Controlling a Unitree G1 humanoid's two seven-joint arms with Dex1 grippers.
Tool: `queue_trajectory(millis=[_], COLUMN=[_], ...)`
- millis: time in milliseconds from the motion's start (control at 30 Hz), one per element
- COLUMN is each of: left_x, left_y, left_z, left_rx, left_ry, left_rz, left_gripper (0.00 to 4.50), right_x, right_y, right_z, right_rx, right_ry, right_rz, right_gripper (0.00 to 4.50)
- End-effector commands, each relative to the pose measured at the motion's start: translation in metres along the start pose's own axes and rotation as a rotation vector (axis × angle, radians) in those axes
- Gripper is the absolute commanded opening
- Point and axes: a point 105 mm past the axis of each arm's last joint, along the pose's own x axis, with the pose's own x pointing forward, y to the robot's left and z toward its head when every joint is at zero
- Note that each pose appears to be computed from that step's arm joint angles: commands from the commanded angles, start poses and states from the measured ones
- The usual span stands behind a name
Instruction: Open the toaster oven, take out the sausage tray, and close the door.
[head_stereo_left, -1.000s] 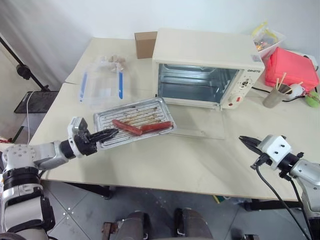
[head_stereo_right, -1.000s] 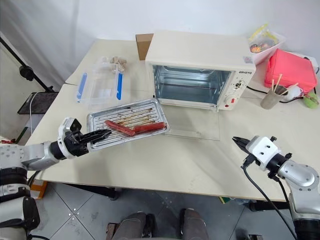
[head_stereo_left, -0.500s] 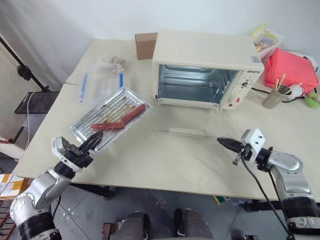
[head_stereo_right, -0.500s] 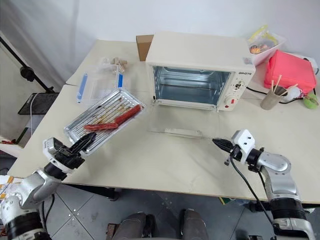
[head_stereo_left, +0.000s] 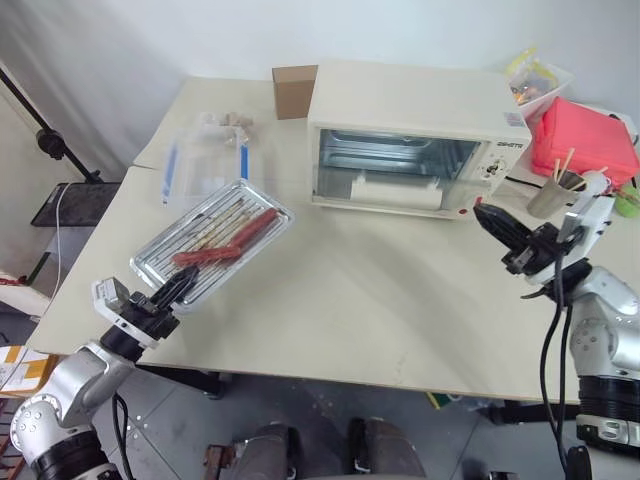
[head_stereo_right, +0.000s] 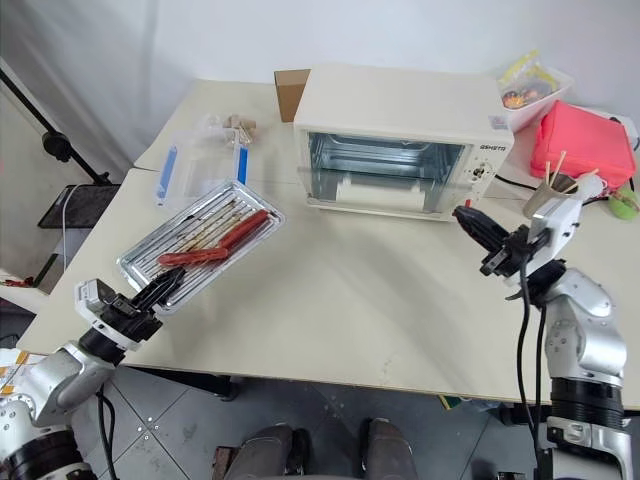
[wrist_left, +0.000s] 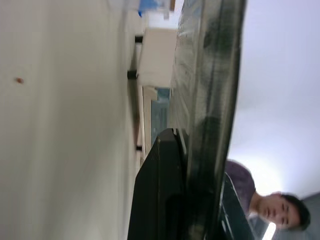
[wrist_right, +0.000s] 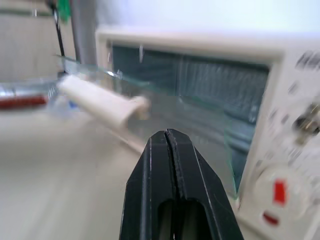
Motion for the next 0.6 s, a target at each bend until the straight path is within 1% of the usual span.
queue_trajectory(millis=[33,67,167,300,367,433,467,600], left_x=[0.010,0.019,0.040,0.061,0.069,0.075,0.079,0.091], left_y=[-0.011,-0.012,-0.015,-0.017,-0.015,-0.013,-0.010,0.006], left_z=[-0.009,-0.015,-0.030,-0.047,-0.057,-0.068,-0.075,-0.094], left_rx=[0.029,0.030,0.013,-0.019,-0.028,-0.033,-0.022,0.011], left_ry=[0.154,0.231,0.395,0.530,0.596,0.662,0.708,0.808], left_rz=[-0.022,-0.011,-0.014,-0.022,-0.011,-0.001,0.020,0.089], left_gripper=[0.00,0.00,0.00,0.00,0.00,0.00,0.00,0.00], right_x=[-0.012,-0.020,-0.041,-0.063,-0.074,-0.083,-0.090,-0.107], right_y=[0.012,0.020,0.043,0.060,0.065,0.069,0.071,0.077], right_z=[0.014,0.011,0.002,-0.001,-0.003,-0.005,-0.006,-0.008], right_rx=[-0.006,-0.030,-0.065,-0.084,-0.090,-0.100,-0.103,-0.111], right_ry=[0.033,0.078,0.182,0.243,0.275,0.302,0.319,0.358], right_rz=[0.057,0.088,0.171,0.197,0.191,0.185,0.179,0.149], right_gripper=[0.39,0.64,1.59,2.90,3.69,4.38,4.47,4.47])
